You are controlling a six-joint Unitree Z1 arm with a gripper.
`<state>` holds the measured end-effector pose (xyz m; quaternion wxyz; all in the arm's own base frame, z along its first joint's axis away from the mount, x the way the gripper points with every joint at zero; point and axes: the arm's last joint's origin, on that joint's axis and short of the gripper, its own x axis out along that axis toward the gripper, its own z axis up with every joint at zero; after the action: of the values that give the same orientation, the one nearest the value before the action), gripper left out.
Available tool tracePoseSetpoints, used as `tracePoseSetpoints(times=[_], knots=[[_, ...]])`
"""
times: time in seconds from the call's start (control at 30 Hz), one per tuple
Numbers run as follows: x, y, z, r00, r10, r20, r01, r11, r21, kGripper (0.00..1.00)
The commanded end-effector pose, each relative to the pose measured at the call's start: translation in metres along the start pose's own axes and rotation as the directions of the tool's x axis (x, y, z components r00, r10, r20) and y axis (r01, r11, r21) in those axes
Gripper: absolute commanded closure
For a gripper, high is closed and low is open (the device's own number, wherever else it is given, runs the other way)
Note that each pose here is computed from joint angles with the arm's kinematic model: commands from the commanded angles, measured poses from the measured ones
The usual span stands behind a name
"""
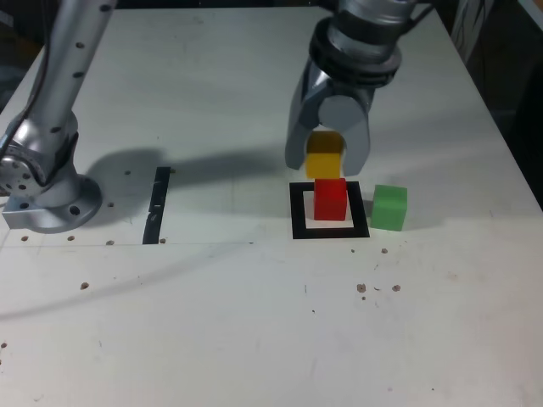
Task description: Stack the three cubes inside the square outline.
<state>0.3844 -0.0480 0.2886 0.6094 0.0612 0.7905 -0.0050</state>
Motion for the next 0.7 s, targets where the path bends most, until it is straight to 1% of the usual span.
tracePoseSetpoints(times=[0.0, 0.23, 0.43, 0.67], knots=[[0.005, 0.001, 0.005, 0.9998, -0.004, -0.02, 0.004, 1.0, 0.005, 0.76], [0.012, 0.004, 0.014, 0.9993, -0.015, -0.033, 0.015, 1.0, 0.006, 0.76], [0.02, 0.01, 0.021, 0.9983, -0.024, -0.052, 0.025, 1.0, 0.009, 0.75], [0.025, 0.013, 0.025, 0.9974, -0.036, -0.062, 0.037, 0.999, 0.008, 0.75]])
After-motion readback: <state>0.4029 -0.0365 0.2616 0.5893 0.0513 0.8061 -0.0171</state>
